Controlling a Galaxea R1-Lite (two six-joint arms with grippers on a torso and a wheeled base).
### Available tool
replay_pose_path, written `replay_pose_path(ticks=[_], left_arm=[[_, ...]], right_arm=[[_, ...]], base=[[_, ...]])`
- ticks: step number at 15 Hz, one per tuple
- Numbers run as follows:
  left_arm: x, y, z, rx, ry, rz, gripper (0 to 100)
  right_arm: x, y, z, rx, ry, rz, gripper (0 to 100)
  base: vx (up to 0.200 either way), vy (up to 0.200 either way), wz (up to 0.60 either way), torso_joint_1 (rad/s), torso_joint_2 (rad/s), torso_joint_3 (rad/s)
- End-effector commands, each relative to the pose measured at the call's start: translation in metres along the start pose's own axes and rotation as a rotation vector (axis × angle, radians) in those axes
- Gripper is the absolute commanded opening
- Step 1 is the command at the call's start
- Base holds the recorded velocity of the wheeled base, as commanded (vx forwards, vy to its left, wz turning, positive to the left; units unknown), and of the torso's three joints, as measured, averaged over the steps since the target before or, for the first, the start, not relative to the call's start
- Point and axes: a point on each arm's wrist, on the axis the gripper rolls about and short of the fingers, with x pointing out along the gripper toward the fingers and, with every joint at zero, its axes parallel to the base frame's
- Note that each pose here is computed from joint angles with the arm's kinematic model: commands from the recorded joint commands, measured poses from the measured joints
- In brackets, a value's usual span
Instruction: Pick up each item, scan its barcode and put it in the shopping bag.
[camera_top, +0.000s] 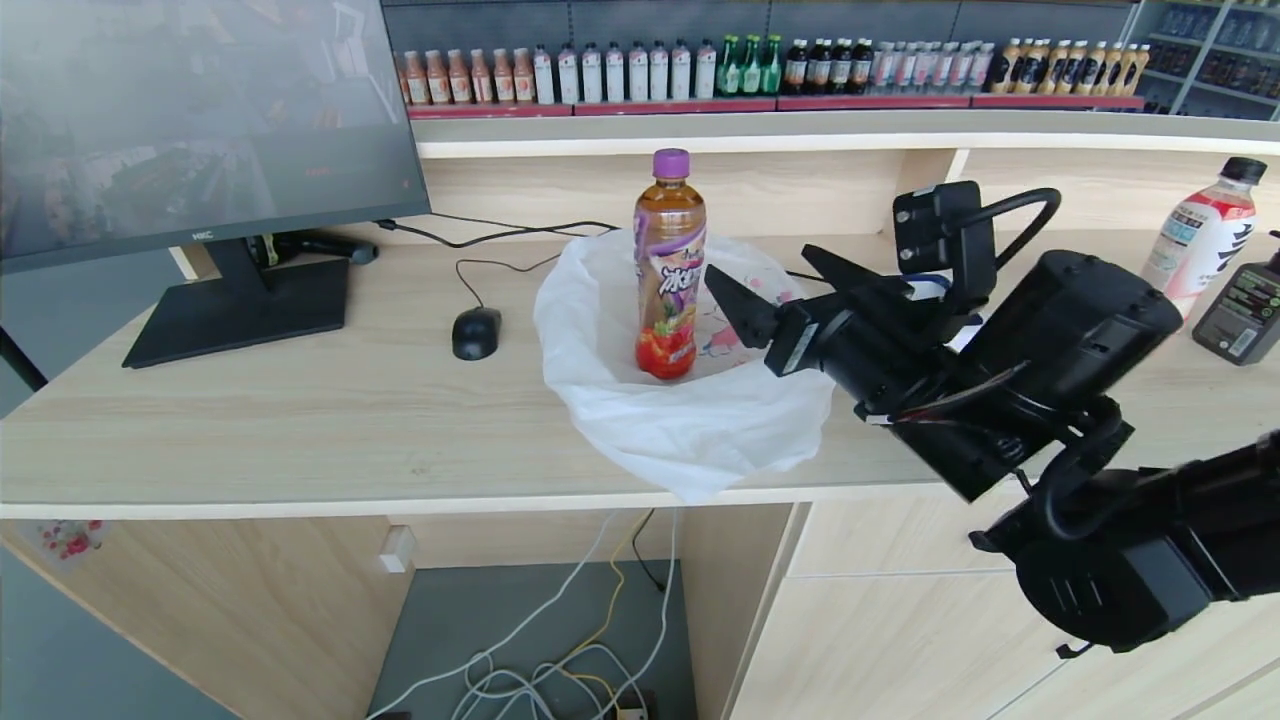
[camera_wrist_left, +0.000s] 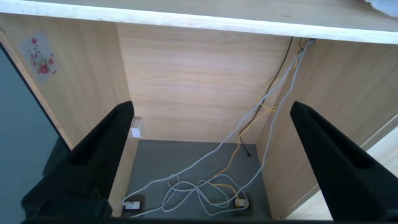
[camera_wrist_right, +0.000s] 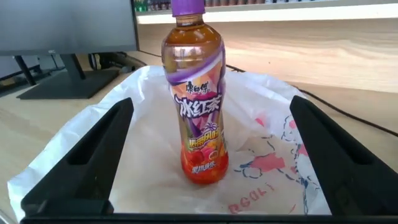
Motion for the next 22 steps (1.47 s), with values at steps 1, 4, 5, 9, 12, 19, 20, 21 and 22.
replay_pose_path(ticks=[1, 4, 5, 9, 12, 19, 20, 21, 22], left_arm=[[0.0, 0.0, 0.0, -0.001, 0.0, 0.0, 100], [0.0, 0.0, 0.0, -0.001, 0.0, 0.0, 100], [0.0, 0.0, 0.0, -0.001, 0.0, 0.0, 100], [0.0, 0.0, 0.0, -0.001, 0.0, 0.0, 100], [0.0, 0.0, 0.0, -0.001, 0.0, -0.001, 100], [0.0, 0.0, 0.0, 0.001, 0.0, 0.0, 100], [0.0, 0.0, 0.0, 0.001, 0.0, -0.001, 100], [0.0, 0.0, 0.0, -0.001, 0.0, -0.001, 100], [0.0, 0.0, 0.0, -0.001, 0.0, 0.0, 100]], right_arm=[[-0.027, -0.001, -0.002, 0.006, -0.02, 0.01, 100], [-0.045, -0.009, -0.011, 0.019, -0.028, 0.029, 100], [-0.051, -0.009, -0.009, 0.015, -0.021, 0.032, 100], [-0.049, -0.026, -0.004, -0.006, -0.043, -0.029, 100], [-0.048, -0.037, -0.005, -0.007, -0.043, -0.063, 100], [-0.05, -0.033, -0.008, -0.001, -0.026, -0.054, 100], [-0.05, -0.033, -0.009, -0.001, -0.023, -0.054, 100], [-0.051, -0.033, -0.01, -0.001, -0.019, -0.054, 100], [-0.051, -0.034, -0.012, -0.001, -0.012, -0.054, 100]], base=[[0.0, 0.0, 0.0, 0.0, 0.0, 0.0], [0.0, 0.0, 0.0, 0.0, 0.0, 0.0], [0.0, 0.0, 0.0, 0.0, 0.0, 0.0], [0.0, 0.0, 0.0, 0.0, 0.0, 0.0], [-0.067, 0.0, 0.0, 0.002, 0.0, -0.001], [-0.057, 0.0, 0.0, 0.004, 0.0, 0.001], [0.0, 0.0, 0.0, 0.0, 0.0, 0.0], [0.0, -0.2, 0.0, 0.002, 0.0, 0.002], [0.0, -0.2, 0.0, -0.002, 0.0, -0.002]])
